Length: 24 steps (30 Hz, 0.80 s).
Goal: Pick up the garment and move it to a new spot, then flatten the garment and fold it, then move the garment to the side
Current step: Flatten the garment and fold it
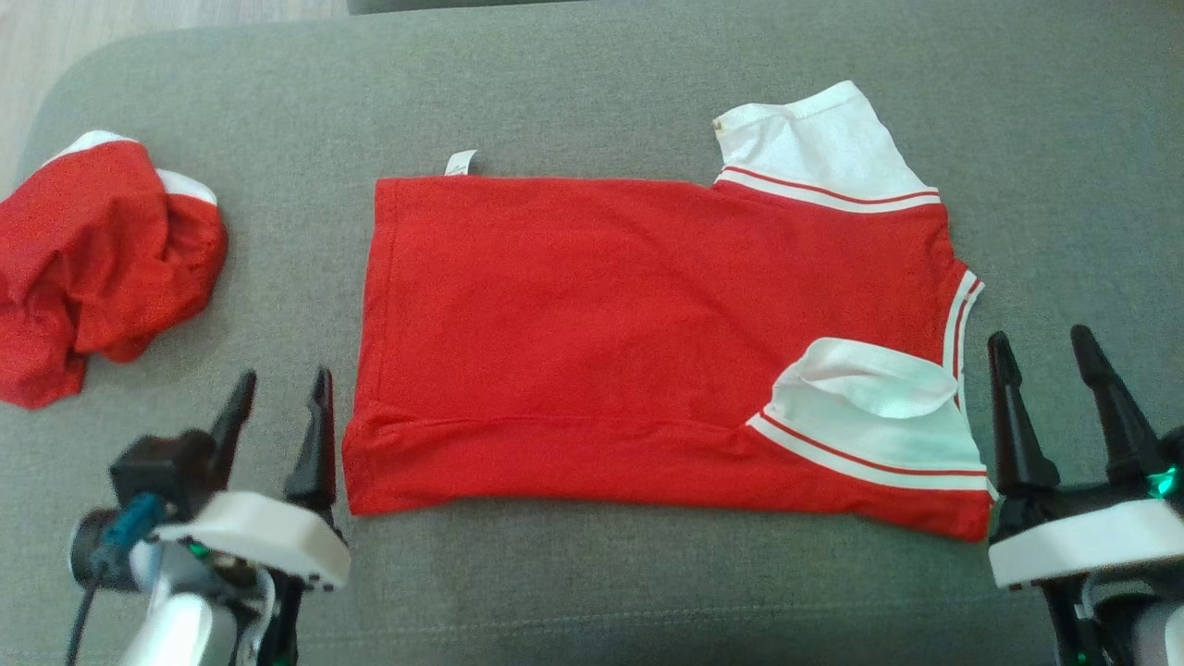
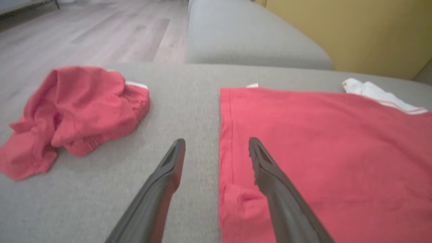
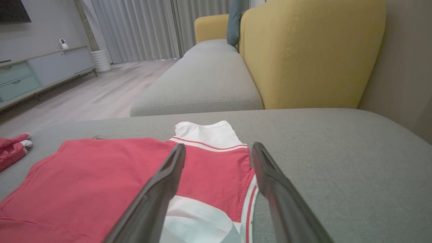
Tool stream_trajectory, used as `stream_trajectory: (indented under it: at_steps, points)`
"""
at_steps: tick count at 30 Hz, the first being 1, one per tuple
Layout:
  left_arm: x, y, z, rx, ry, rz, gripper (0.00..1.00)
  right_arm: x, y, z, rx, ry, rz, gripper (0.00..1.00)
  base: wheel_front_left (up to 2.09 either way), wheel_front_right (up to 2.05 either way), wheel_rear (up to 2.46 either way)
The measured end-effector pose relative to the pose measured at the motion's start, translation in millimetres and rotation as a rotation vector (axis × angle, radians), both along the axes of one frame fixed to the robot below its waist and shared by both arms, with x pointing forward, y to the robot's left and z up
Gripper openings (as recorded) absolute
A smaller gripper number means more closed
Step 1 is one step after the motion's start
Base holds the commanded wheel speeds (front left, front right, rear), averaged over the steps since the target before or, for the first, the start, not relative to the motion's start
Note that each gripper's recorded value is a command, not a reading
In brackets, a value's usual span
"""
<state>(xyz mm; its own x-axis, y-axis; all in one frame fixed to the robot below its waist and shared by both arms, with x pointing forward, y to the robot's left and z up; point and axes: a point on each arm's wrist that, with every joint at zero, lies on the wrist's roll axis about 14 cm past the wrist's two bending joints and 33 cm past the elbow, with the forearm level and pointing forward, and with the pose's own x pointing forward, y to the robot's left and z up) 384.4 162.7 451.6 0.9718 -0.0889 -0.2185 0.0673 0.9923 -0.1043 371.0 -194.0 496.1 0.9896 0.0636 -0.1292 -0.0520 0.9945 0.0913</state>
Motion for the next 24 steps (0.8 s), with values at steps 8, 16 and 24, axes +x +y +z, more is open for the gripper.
stream_trajectory:
  at_steps: [8, 16, 24]
  points:
    - [14.1, -1.5, 34.1, 0.006, -0.140, 0.003, 1.00, 8.9, 4.8, 15.3, -0.004, -0.064, 0.014, 1.00, 0.00, 0.00, 0.00]
    - [14.0, -0.8, 28.6, 0.009, -0.124, 0.009, 1.00, 9.5, 5.3, 11.6, -0.002, -0.056, 0.015, 1.00, 0.00, 0.00, 0.00]
    - [31.3, -15.3, 18.6, -0.004, -0.102, -0.063, 1.00, 18.8, 7.8, -0.9, 0.006, -0.023, 0.018, 1.00, 0.00, 0.00, 0.00]
